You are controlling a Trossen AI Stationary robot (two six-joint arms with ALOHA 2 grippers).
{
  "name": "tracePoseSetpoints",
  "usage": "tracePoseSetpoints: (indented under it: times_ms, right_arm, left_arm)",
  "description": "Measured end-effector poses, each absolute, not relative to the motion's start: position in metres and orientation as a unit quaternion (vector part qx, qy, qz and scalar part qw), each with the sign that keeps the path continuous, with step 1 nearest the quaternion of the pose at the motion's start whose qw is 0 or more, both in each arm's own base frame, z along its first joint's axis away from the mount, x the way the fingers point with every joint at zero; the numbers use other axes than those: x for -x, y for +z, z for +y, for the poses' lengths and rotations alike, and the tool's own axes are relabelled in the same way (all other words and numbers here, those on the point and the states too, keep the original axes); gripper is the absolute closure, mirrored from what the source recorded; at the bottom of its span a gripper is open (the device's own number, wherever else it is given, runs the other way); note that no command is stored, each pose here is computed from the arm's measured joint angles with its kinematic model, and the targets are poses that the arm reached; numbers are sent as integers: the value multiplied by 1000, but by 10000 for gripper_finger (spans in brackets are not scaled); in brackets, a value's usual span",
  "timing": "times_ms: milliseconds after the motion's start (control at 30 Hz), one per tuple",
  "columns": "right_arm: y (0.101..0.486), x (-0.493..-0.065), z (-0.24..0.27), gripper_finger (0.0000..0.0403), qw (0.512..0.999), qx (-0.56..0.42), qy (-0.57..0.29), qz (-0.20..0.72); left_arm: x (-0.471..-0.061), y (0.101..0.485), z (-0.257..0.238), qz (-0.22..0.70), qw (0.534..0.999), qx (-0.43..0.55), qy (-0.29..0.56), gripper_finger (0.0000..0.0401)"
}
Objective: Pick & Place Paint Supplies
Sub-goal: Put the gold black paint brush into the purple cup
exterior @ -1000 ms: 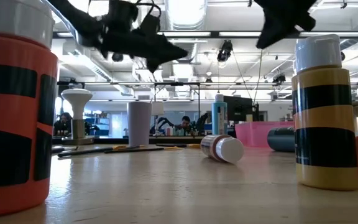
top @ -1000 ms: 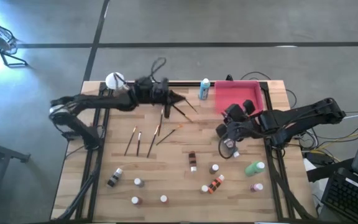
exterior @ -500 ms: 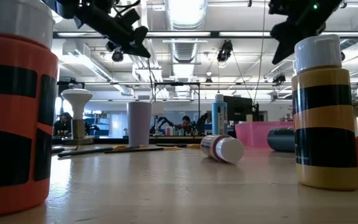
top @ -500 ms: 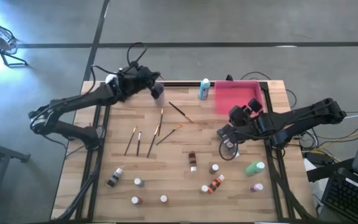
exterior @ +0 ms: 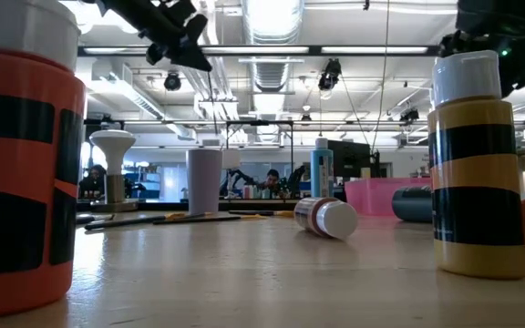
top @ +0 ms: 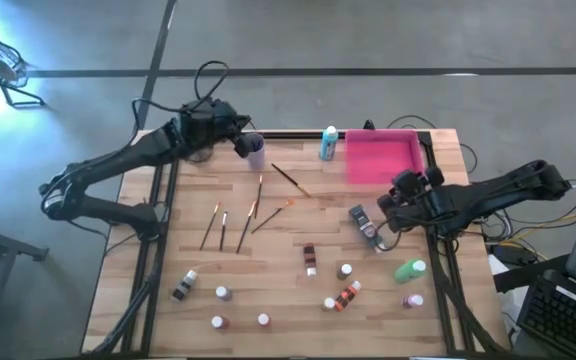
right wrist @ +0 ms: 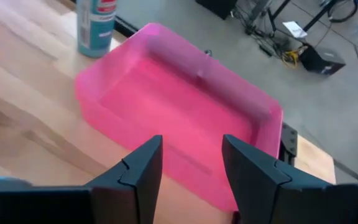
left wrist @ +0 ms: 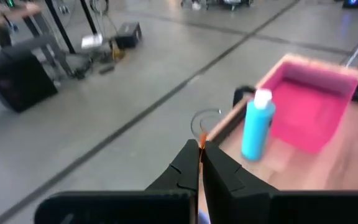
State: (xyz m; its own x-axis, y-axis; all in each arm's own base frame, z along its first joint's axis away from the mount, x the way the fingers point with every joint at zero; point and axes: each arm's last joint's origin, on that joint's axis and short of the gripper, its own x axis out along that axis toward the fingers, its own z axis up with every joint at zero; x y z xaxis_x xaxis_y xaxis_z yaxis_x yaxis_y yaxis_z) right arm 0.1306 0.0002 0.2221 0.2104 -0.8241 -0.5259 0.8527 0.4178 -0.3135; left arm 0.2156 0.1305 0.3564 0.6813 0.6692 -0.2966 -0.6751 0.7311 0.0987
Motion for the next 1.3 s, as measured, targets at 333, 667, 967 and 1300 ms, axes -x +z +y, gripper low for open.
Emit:
tracePoseSetpoints:
  times_ms: [333,667,967,1300]
  right_arm:
    - [232,-116,-3,272,794,-69,-537,277]
    - [235,-117,-3,316,798,-80,-535,267]
    - [237,-120,-2,351,806,-67,-524,267]
    - [237,-120,-2,369,807,-52,-519,277]
  left_arm:
    - [-214,327,130,212,904,39,368,394]
    - [-218,300,136,213,901,39,375,394]
    - [-236,271,157,248,888,44,385,394]
    - [-248,247,167,283,877,57,385,394]
